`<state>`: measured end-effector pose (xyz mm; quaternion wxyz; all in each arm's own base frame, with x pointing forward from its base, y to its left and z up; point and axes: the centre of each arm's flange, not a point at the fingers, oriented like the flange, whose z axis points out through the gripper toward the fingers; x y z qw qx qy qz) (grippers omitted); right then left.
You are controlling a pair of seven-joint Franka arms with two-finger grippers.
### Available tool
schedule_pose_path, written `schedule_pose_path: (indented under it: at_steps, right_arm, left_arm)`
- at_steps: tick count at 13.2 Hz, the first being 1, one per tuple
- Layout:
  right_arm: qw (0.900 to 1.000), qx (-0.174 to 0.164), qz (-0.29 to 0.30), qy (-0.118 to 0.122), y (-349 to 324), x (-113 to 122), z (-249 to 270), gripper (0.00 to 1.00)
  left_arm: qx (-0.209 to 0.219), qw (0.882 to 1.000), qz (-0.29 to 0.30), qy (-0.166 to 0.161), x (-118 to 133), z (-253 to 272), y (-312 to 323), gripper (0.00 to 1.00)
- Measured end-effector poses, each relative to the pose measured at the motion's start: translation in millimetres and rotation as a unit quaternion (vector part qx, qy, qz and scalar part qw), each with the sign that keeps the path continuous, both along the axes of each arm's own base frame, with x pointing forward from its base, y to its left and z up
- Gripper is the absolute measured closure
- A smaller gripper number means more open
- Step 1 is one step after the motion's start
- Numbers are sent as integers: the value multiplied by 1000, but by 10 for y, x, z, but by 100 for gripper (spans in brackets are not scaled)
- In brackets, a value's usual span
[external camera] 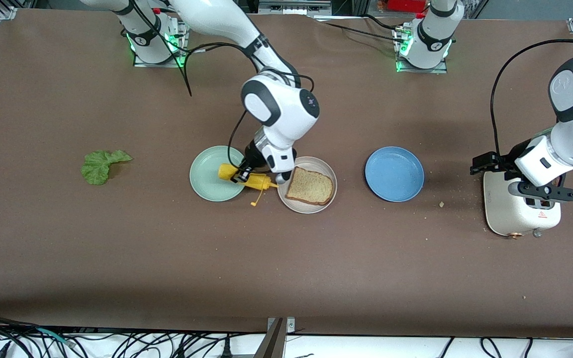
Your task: Make sandwich in beige plate with both arms
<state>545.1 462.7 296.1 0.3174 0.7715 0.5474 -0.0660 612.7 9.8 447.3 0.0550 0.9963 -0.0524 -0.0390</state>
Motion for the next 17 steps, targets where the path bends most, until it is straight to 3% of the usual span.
schedule_pose_path:
  at_steps: [3,7,12,17]
  right_arm:
    - [999,30,1,37,-412,244,331,82]
    - [993,104,-3,54,-1200,494,635,82]
    - [973,210,6,100,-2363,688,913,82]
    - [955,275,-22,113,-2848,793,951,82]
  left_arm:
    - [0,1000,0,2,4,-22,1,0]
    - [0,1000,1,2,3,-23,10,0]
    - [0,1000,6,2,2,-23,75,0]
    - [0,1000,10,2,0,-23,123,0]
